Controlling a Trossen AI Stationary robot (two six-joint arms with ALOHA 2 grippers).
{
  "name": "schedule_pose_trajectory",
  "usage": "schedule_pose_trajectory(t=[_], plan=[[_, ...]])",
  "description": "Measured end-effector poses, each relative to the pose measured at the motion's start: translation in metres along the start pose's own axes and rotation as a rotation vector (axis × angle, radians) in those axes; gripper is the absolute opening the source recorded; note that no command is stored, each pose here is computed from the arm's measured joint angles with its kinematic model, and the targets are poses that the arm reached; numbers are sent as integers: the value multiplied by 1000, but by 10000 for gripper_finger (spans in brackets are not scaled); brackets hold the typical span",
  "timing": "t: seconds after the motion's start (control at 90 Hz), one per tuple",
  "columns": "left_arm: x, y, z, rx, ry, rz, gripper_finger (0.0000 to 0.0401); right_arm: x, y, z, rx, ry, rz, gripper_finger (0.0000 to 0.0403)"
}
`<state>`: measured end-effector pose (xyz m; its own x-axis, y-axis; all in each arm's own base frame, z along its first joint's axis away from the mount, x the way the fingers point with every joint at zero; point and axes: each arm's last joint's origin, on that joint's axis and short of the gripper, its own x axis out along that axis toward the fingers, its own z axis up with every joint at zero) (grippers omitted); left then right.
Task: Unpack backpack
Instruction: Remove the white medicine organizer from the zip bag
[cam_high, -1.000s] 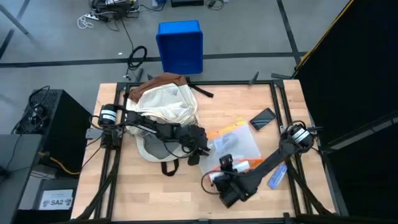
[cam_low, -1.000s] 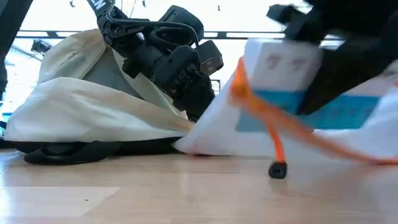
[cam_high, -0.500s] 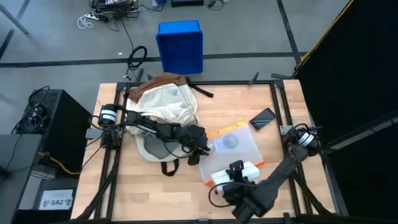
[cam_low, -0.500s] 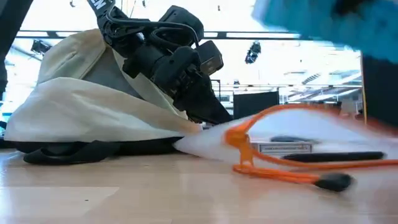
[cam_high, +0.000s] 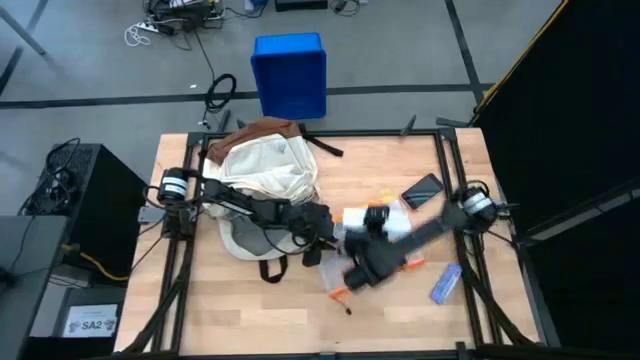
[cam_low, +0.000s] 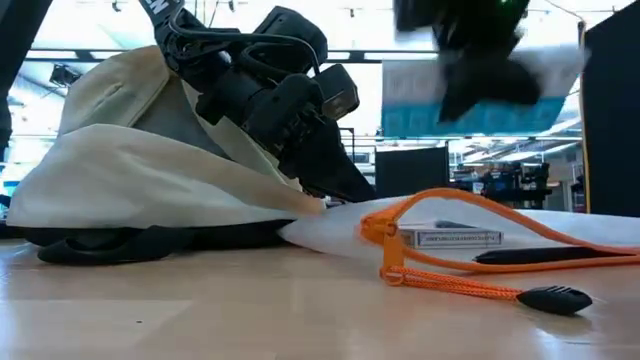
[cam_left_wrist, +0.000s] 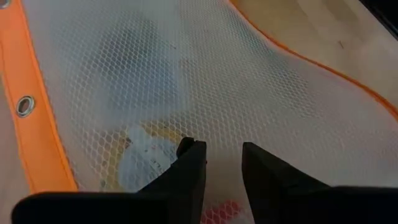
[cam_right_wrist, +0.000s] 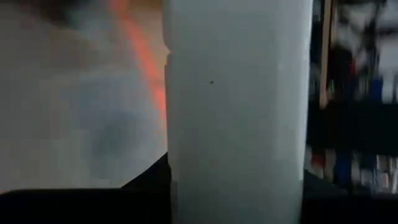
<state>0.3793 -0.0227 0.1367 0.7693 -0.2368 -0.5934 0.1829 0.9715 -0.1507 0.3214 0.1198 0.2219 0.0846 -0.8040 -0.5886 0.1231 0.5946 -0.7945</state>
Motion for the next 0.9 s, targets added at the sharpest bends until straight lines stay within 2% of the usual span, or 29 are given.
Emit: schedule_pose_trajectory(t=[0.111, 0.3, 0.389, 0.522, 0.611, 0.8, 0.9], plan=[[1, -4, -2, 1, 19, -12, 78, 53, -16, 1, 56, 171, -35, 110], [3, -15, -10, 5, 94, -31, 78, 127, -43, -8, 64, 393, -49, 110], [3, -20, -12, 8, 122, -37, 78, 157, -52, -10, 78, 449, -9, 110], [3, -24, -13, 15, 128, -47, 78, 194, -63, -11, 133, 494, 135, 110], [4, -25, -13, 15, 127, -49, 78, 208, -71, -11, 150, 501, 187, 118], [4, -25, -13, 17, 123, -51, 78, 205, -87, -10, 97, 533, 145, 221], [4, -24, -13, 18, 117, -48, 78, 194, -95, -6, 73, 526, 123, 252]])
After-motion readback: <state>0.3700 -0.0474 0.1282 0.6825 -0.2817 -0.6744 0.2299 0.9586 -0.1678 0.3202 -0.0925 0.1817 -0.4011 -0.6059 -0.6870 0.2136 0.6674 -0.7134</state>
